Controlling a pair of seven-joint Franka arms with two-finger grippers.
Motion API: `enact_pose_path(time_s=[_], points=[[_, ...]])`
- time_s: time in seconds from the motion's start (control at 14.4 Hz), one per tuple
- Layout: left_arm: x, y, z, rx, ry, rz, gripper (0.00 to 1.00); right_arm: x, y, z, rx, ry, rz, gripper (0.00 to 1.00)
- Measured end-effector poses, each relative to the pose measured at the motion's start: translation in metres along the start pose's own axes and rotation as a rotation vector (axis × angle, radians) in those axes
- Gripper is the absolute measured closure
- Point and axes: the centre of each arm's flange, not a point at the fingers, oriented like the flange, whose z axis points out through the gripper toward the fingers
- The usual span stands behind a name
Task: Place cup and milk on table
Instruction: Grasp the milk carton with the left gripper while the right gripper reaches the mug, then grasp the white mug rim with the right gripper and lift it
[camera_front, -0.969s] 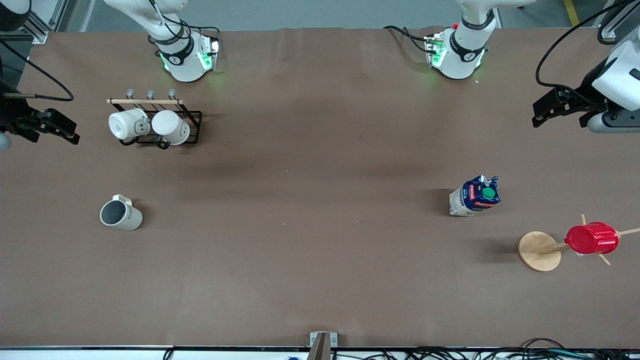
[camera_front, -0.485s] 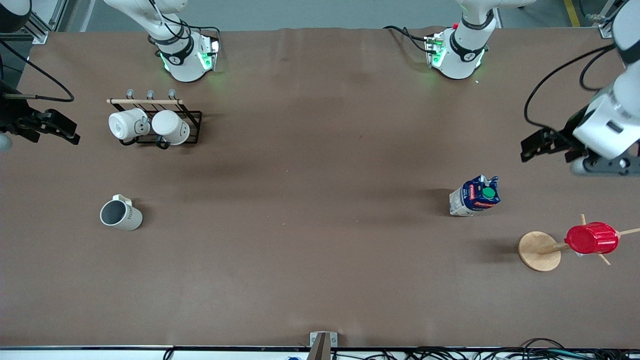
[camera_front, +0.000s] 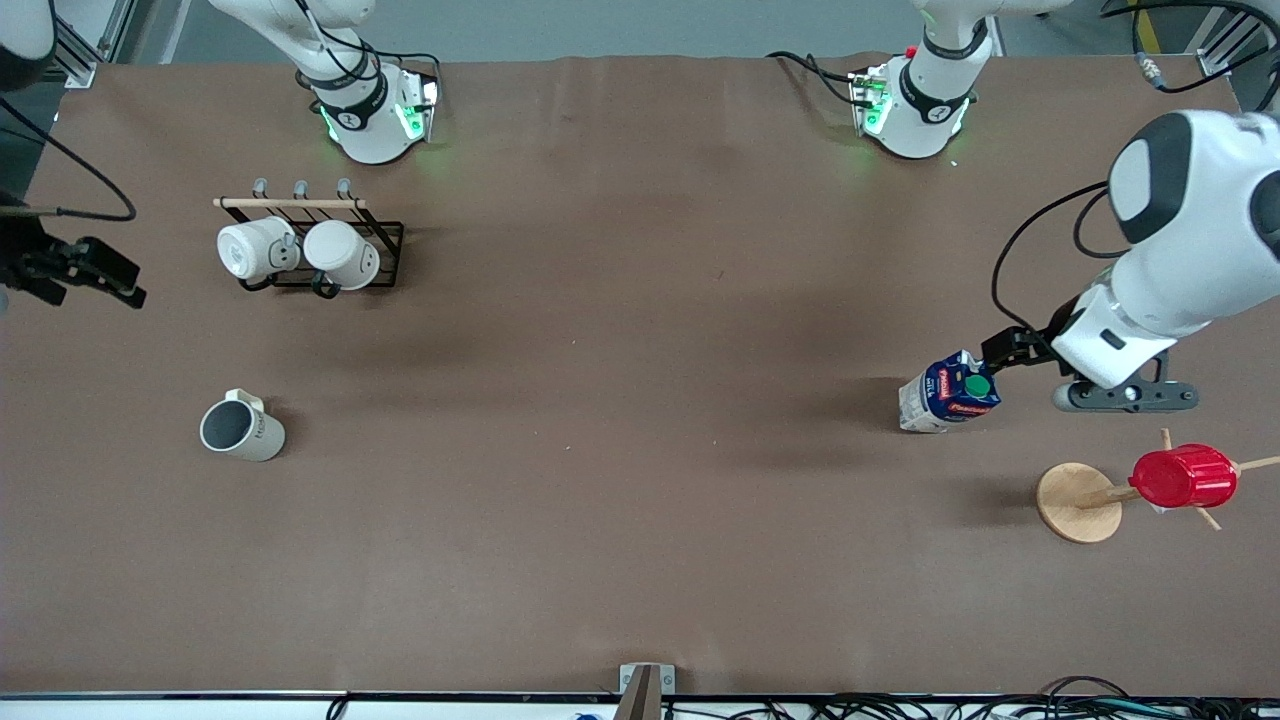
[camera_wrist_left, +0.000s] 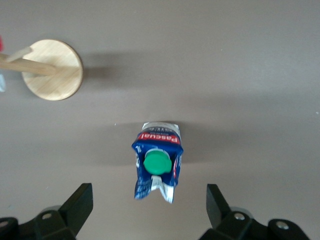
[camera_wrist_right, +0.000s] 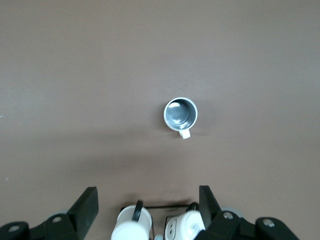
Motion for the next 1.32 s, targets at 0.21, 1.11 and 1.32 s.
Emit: enact_pose_path(time_s=[0.21,1.11,1.32], points=[[-0.008,-0.001,0.050,-0.005,0.032,0.000,0.00,0.022,0.030,0.064,0.008,-0.031,0.006,0.10],[-0.028,-0.010,0.115,-0.004,-0.033,-0.013,0.25,0.059,0.100,0.315,0.070,-0.148,-0.066,0.11],[-0.028,-0.009,0.115,-0.004,-0.033,-0.010,0.52,0.059,0.100,0.339,0.073,-0.148,-0.066,0.14]])
